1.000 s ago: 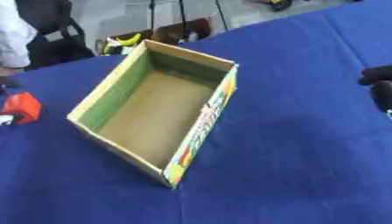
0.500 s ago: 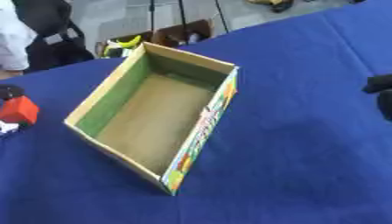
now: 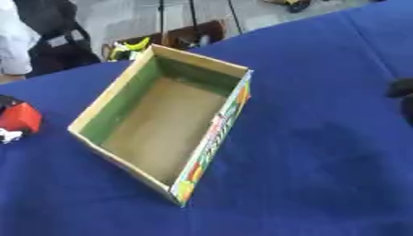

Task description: Pick up objects on the table and place them in the box.

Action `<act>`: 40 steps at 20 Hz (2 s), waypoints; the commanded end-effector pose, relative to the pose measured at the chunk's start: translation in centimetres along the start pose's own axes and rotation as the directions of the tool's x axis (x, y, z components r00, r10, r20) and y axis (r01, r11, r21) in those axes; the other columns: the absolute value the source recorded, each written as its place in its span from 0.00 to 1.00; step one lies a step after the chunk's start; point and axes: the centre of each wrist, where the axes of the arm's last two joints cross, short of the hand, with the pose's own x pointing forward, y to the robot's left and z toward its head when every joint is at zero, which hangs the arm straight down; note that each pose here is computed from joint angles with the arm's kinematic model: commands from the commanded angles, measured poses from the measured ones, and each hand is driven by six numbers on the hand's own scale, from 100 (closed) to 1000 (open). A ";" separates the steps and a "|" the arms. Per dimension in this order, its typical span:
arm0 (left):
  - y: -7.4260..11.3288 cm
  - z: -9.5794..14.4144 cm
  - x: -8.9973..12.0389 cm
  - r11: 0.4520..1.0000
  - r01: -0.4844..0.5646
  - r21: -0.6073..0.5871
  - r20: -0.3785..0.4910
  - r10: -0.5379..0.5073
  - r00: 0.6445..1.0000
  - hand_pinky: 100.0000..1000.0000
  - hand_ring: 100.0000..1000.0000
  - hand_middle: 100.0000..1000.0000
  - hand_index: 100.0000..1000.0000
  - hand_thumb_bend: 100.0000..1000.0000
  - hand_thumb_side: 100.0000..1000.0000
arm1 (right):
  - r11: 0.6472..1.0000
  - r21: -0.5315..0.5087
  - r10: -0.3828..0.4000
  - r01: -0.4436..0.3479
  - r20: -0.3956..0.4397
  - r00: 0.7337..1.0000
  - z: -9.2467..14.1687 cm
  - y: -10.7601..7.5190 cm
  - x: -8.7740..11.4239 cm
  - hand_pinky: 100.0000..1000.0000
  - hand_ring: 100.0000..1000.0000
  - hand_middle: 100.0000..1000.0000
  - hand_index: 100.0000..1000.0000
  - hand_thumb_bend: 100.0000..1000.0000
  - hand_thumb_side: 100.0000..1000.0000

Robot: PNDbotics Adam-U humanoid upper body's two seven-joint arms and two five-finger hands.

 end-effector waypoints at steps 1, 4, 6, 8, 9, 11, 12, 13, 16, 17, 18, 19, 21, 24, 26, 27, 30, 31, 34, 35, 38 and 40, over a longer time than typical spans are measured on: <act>1.7 1.0 -1.0 0.997 0.010 0.081 -0.033 -0.008 0.999 0.26 0.49 0.58 0.80 0.02 0.54 | 1.000 -0.003 0.025 -0.025 0.021 0.999 -0.2 -0.9 0.5 0.87 0.87 0.65 0.76 0.19 0.77; 2.0 1.1 -0.8 0.983 0.031 0.183 -0.049 -0.022 0.999 0.18 0.44 0.50 0.73 0.00 0.57 | 1.000 -0.003 0.023 -0.023 0.019 1.000 -0.1 -0.8 0.5 0.87 0.87 0.65 0.76 0.19 0.77; 2.2 1.2 -0.8 0.962 0.057 0.269 -0.072 -0.039 0.997 0.10 0.40 0.45 0.68 0.00 0.59 | 1.000 -0.005 0.022 -0.022 0.019 1.000 -0.1 -0.8 0.5 0.87 0.87 0.65 0.76 0.19 0.77; 2.0 1.2 -0.8 0.940 0.081 0.333 -0.093 -0.053 0.994 0.05 0.37 0.40 0.65 0.00 0.60 | 1.000 -0.006 0.019 -0.019 0.017 1.000 0.0 -0.7 0.5 0.87 0.87 0.65 0.76 0.19 0.77; 1.9 1.2 -0.9 0.931 0.091 0.354 -0.102 -0.058 0.993 0.04 0.36 0.39 0.63 0.00 0.61 | 1.000 -0.006 0.018 -0.018 0.016 1.000 0.0 -0.7 0.5 0.87 0.87 0.65 0.76 0.20 0.78; 1.6 1.2 -1.0 0.918 0.103 0.384 -0.116 -0.063 0.991 0.02 0.35 0.39 0.62 0.00 0.59 | 1.000 -0.006 0.014 -0.014 0.013 1.000 0.1 -0.6 0.4 0.87 0.87 0.64 0.76 0.18 0.78; 1.5 1.2 -1.0 0.913 0.106 0.394 -0.119 -0.064 0.991 0.01 0.35 0.39 0.62 0.00 0.58 | 1.000 -0.006 0.011 -0.011 0.012 1.000 0.1 -0.6 0.4 0.87 0.87 0.65 0.76 0.18 0.78; 1.5 1.2 -1.1 0.910 0.107 0.400 -0.119 -0.064 0.991 0.01 0.35 0.39 0.62 0.00 0.58 | 1.000 -0.007 0.009 -0.009 0.011 1.000 0.2 -0.5 0.4 0.87 0.87 0.65 0.76 0.18 0.78; 1.5 1.3 -1.1 0.909 0.085 0.409 -0.102 -0.047 0.994 0.02 0.35 0.41 0.63 0.00 0.55 | 1.000 -0.009 0.001 -0.001 0.003 1.000 0.3 -0.4 0.3 0.87 0.87 0.65 0.76 0.18 0.78; 1.6 1.3 -1.1 0.909 0.077 0.410 -0.096 -0.041 0.995 0.02 0.35 0.41 0.63 0.00 0.55 | 1.000 -0.010 0.000 0.000 0.001 1.000 0.4 -0.3 0.3 0.87 0.87 0.65 0.76 0.18 0.78; 1.7 1.3 -1.1 0.910 0.071 0.410 -0.093 -0.036 0.995 0.02 0.35 0.41 0.63 0.00 0.55 | 1.000 -0.010 -0.001 0.001 0.001 1.000 0.4 -0.3 0.3 0.87 0.87 0.65 0.76 0.18 0.78; 1.7 1.4 -1.1 0.910 0.067 0.409 -0.090 -0.032 0.995 0.02 0.35 0.41 0.63 0.00 0.55 | 1.000 -0.010 -0.001 0.001 0.000 1.000 0.4 -0.3 0.3 0.87 0.87 0.65 0.76 0.18 0.78; 2.4 1.4 -0.8 0.905 0.064 0.420 -0.066 -0.041 0.997 0.05 0.34 0.42 0.63 0.00 0.53 | 1.000 -0.012 -0.014 0.014 -0.006 1.000 0.6 0.0 0.2 0.87 0.87 0.64 0.76 0.16 0.77; 3.5 1.4 0.1 0.896 0.057 0.440 -0.021 -0.053 0.998 0.05 0.33 0.41 0.62 0.00 0.52 | 0.999 -0.013 -0.030 0.030 -0.017 0.999 0.9 0.4 0.0 0.87 0.87 0.64 0.76 0.16 0.77; 4.3 1.3 1.0 0.888 0.047 0.457 0.017 -0.061 0.998 0.06 0.32 0.41 0.61 0.00 0.52 | 0.999 -0.011 -0.040 0.040 -0.022 0.999 1.0 0.6 0.0 0.87 0.87 0.64 0.76 0.16 0.77; 4.7 1.2 1.6 0.884 0.040 0.466 0.039 -0.065 0.997 0.06 0.32 0.41 0.61 0.00 0.52 | 0.999 -0.010 -0.046 0.045 -0.023 0.999 1.0 0.8 0.0 0.87 0.87 0.64 0.76 0.16 0.77; 5.8 0.7 3.9 0.869 0.007 0.494 0.122 -0.077 0.990 0.06 0.31 0.40 0.61 0.00 0.52 | 0.998 -0.004 -0.067 0.067 -0.021 0.998 1.1 1.3 0.1 0.87 0.87 0.64 0.76 0.15 0.77; 6.1 0.4 4.9 0.864 -0.009 0.503 0.163 -0.085 0.983 0.06 0.30 0.40 0.61 0.00 0.52 | 0.997 -0.001 -0.074 0.074 -0.021 0.997 1.1 1.4 0.2 0.87 0.87 0.64 0.76 0.14 0.77; 7.1 -0.2 8.1 0.855 -0.059 0.516 0.271 -0.097 0.958 0.06 0.30 0.39 0.61 0.00 0.52 | 0.996 0.005 -0.091 0.092 -0.028 0.995 1.1 1.9 0.2 0.87 0.87 0.64 0.76 0.14 0.76; 7.3 -0.4 9.2 0.851 -0.079 0.519 0.305 -0.098 0.947 0.07 0.30 0.39 0.61 0.00 0.52 | 0.995 0.007 -0.096 0.097 -0.031 0.995 1.2 2.0 0.2 0.87 0.87 0.64 0.76 0.14 0.76; 7.9 -0.9 12.4 0.841 -0.150 0.520 0.383 -0.073 0.921 0.07 0.30 0.39 0.61 0.00 0.51 | 0.994 0.013 -0.106 0.107 -0.040 0.994 1.4 2.3 0.2 0.87 0.87 0.64 0.76 0.14 0.76; 7.9 -1.4 14.3 0.840 -0.204 0.503 0.428 -0.037 0.903 0.08 0.30 0.39 0.62 0.00 0.51 | 0.993 0.016 -0.113 0.114 -0.043 0.993 1.4 2.5 0.2 0.87 0.87 0.64 0.76 0.14 0.76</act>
